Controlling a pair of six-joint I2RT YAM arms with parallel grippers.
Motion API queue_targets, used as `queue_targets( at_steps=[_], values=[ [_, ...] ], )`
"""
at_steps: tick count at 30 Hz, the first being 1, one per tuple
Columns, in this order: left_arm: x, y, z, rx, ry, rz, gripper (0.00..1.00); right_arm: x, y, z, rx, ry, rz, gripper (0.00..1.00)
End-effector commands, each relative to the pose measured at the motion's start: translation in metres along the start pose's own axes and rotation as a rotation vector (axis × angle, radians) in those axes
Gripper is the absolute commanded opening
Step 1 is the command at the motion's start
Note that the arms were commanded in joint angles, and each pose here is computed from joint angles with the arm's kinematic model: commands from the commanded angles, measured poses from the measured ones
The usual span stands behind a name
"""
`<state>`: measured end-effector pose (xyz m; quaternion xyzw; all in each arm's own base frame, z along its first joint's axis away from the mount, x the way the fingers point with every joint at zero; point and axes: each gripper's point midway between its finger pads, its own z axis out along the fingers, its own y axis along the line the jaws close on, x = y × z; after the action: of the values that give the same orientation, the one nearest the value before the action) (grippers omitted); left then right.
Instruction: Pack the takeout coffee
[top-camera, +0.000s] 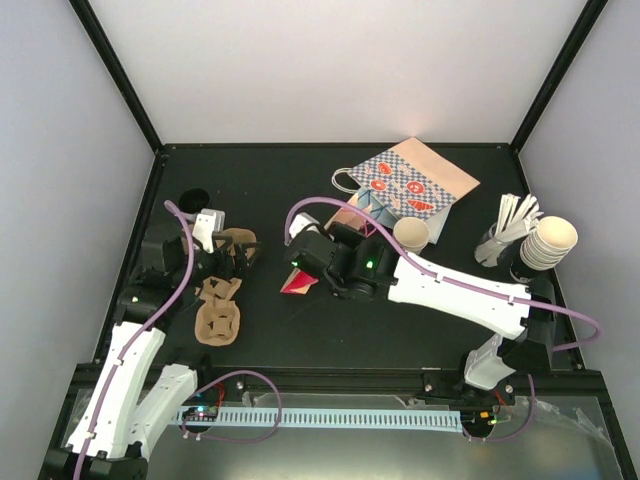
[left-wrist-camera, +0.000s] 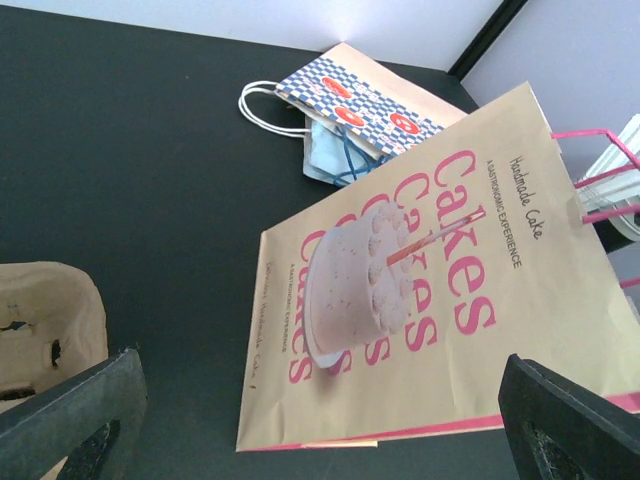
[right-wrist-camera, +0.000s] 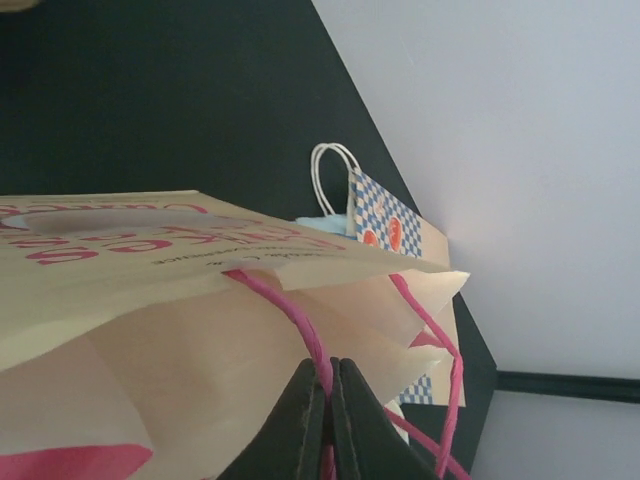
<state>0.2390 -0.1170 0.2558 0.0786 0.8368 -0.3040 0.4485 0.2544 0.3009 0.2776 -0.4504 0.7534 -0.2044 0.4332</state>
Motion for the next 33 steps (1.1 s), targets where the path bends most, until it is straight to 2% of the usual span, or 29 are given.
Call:
queue_targets(
  at_steps=[1,6,10,12,22,28,33],
  values=[
    [-0.012,-0.015,-0.005,0.050,-0.017,0.014,0.99,-0.007,0.016,-0.012,-0.042,-0.056,0.029,0.05],
    [-0.007,-0.017,-0.004,0.067,0.003,0.017,0.99,0.001,0.030,-0.011,-0.055,-0.044,0.035,0.05],
    [-0.004,-0.020,-0.004,0.091,0.013,0.015,0.99,0.001,0.045,-0.012,-0.132,-0.054,0.048,0.09],
    [-0.003,-0.023,-0.002,0.111,0.019,0.011,0.99,0.000,0.049,-0.013,-0.154,-0.059,0.050,0.14],
    [0.009,-0.036,0.010,0.167,0.059,0.004,0.99,-0.004,0.060,-0.035,-0.334,-0.115,0.126,0.55],
    [0.023,-0.050,0.025,0.127,0.117,0.101,0.99,-0.003,0.054,-0.054,-0.457,-0.169,0.255,0.63],
    [0.039,-0.063,0.035,0.125,0.189,0.186,0.99,0.018,0.051,-0.051,-0.502,-0.115,0.349,0.66]
  ],
)
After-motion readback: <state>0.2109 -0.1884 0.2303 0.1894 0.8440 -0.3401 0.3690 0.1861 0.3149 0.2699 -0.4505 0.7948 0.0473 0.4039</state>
